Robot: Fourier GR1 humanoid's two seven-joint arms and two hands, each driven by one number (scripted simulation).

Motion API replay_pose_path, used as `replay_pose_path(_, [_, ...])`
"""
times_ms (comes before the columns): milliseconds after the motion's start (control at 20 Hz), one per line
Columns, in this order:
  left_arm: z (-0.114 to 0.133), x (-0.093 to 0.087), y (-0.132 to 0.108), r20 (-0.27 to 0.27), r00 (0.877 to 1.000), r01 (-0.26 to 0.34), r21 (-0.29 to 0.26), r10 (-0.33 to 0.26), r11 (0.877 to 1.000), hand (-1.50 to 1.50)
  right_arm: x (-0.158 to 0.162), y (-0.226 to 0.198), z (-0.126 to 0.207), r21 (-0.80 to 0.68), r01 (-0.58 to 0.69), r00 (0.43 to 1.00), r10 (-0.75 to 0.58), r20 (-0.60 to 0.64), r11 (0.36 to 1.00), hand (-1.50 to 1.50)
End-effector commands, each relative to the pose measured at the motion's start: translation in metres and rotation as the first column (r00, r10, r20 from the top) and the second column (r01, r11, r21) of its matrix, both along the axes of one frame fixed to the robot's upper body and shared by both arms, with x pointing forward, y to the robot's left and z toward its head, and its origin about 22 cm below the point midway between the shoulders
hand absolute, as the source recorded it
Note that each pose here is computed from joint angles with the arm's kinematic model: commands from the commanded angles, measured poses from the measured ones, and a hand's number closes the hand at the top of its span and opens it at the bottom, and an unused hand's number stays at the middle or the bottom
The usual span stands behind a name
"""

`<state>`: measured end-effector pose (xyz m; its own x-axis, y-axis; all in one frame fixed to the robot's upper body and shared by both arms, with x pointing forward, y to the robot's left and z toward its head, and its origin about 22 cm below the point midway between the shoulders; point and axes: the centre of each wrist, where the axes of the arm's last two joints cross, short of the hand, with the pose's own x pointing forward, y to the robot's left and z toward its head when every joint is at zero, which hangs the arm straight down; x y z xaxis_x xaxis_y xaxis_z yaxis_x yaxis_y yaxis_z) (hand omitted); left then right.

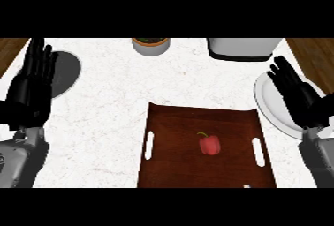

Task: Pick the bell pepper from the tray and place it in the plate

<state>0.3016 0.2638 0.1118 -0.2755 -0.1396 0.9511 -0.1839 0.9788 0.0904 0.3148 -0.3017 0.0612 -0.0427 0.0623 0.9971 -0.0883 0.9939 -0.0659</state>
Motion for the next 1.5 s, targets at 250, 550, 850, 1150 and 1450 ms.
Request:
replay_pose_path(250, [-0.101,-0.036,0.009,-0.468,0.883,-0.018,0.05,0.039,0.999,0.0,-0.012,0.117,0.033,-0.057,-0.651,0.741,0.649,0.173,0.757,1.5])
replay_pose_path(550, [-0.125,-0.049,-0.001,-0.535,0.845,-0.022,0.006,0.022,1.0,0.0,-0.03,0.07,0.027,-0.661,-0.191,0.752,0.542,0.376,0.725,1.5])
replay_pose_path(850, [-0.122,-0.05,-0.014,-0.531,0.847,0.005,0.016,0.004,1.0,0.0,-0.052,0.052,-0.069,-0.212,-0.495,0.744,0.537,0.398,0.843,-1.5])
replay_pose_path(1150, [-0.119,-0.053,-0.004,-0.542,0.84,0.006,0.027,0.01,1.0,0.0,-0.039,0.039,-0.058,-0.667,-0.449,0.623,0.744,0.244,0.595,-1.5])
replay_pose_path(1450, [-0.117,-0.044,-0.02,-0.539,0.843,0.003,0.019,0.007,1.0,0.0,-0.021,0.058,-0.012,-0.875,-0.262,0.654,0.742,0.149,0.407,-1.5])
